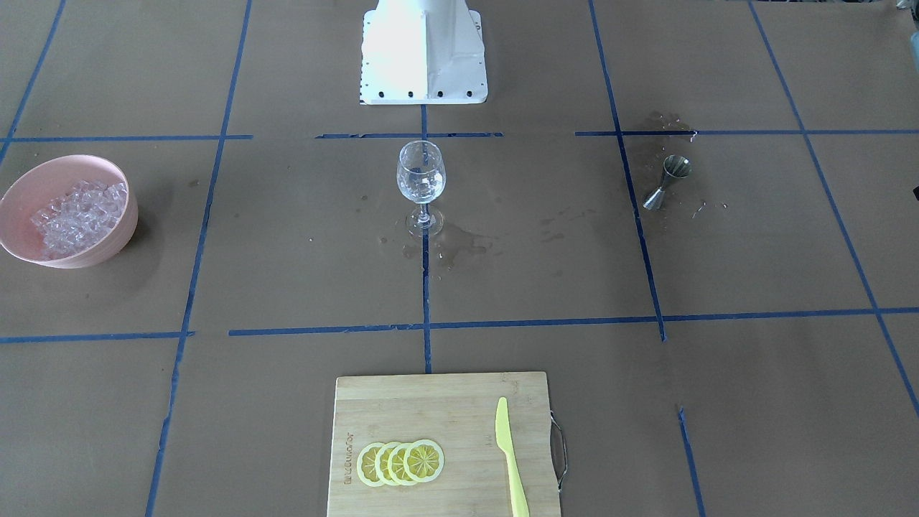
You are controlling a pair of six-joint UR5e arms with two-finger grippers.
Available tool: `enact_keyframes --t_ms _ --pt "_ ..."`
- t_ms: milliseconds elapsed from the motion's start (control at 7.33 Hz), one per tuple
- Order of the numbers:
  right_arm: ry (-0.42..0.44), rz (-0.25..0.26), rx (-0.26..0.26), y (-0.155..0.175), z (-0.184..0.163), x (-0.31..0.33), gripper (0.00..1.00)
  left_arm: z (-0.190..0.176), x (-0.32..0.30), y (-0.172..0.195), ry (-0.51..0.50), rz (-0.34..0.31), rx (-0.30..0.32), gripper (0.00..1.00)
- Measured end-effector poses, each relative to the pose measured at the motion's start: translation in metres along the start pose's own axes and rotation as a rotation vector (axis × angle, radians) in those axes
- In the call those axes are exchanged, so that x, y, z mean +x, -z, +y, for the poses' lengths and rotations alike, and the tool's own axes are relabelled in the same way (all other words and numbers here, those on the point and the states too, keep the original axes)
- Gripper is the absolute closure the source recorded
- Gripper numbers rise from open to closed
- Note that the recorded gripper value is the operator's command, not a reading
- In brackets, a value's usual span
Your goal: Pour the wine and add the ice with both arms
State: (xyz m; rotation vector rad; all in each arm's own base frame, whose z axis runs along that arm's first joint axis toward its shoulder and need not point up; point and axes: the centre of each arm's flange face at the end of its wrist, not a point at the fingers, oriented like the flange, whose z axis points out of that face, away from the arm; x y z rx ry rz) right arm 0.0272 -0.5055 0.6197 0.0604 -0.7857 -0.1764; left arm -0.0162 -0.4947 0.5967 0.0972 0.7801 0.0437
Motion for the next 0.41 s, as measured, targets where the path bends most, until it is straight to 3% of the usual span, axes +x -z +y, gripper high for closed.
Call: enact_keyframes --t_ms 409 --pt "-0.002 0.001 0.0 -0.0009 -0.0004 0.0007 0.0 -0.0008 0.0027 0.0011 -0.008 0.001 0.002 0.0"
